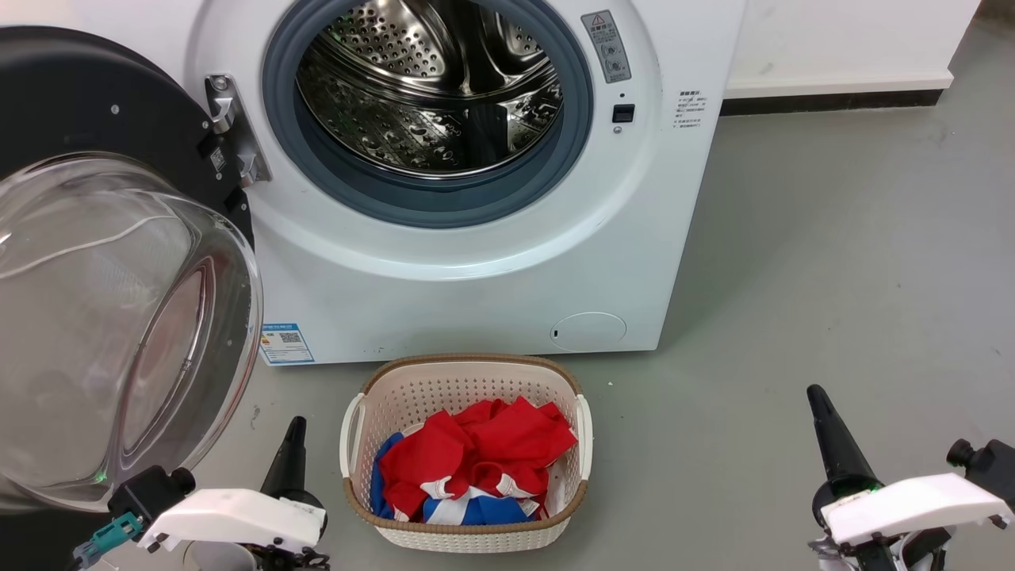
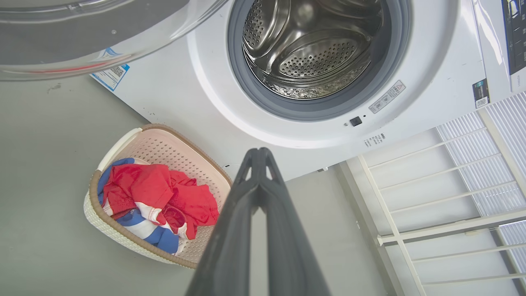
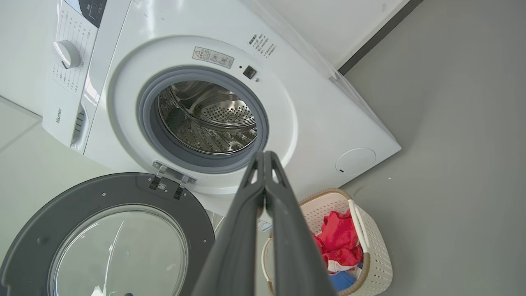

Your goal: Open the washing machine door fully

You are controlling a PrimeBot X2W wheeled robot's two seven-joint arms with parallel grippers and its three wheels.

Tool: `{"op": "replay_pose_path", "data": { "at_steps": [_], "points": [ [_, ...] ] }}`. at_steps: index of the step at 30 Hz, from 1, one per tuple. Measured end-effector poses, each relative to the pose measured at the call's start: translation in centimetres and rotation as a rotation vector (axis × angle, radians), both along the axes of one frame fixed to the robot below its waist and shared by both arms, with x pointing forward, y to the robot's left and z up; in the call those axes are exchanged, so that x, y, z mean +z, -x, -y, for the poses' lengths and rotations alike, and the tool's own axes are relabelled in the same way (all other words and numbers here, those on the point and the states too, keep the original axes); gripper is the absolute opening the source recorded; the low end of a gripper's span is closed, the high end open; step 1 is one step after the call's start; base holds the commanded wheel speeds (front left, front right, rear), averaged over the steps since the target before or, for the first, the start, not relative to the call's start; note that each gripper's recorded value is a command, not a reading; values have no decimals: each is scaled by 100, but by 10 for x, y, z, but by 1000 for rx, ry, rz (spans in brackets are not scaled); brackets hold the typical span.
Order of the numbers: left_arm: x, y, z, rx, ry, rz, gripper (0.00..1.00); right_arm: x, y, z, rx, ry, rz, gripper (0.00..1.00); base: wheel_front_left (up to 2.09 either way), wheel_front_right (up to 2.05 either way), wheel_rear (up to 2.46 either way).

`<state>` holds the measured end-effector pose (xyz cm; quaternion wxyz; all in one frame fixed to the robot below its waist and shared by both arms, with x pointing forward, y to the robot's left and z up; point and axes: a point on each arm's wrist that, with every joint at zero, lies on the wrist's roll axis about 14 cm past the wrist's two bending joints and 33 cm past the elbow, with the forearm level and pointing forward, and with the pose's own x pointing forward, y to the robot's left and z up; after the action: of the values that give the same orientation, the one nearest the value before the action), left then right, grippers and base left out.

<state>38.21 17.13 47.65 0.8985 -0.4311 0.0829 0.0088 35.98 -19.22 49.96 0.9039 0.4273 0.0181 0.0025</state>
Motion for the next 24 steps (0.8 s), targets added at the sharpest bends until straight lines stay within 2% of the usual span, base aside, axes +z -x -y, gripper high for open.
{"op": "replay_pose_path", "data": {
  "at_steps": [24],
  "points": [
    [8, -3, -9, 43, 262, 18, 0, 0, -10, 4, -19, -262, -3, 0, 0, 0, 0]
  ]
}}
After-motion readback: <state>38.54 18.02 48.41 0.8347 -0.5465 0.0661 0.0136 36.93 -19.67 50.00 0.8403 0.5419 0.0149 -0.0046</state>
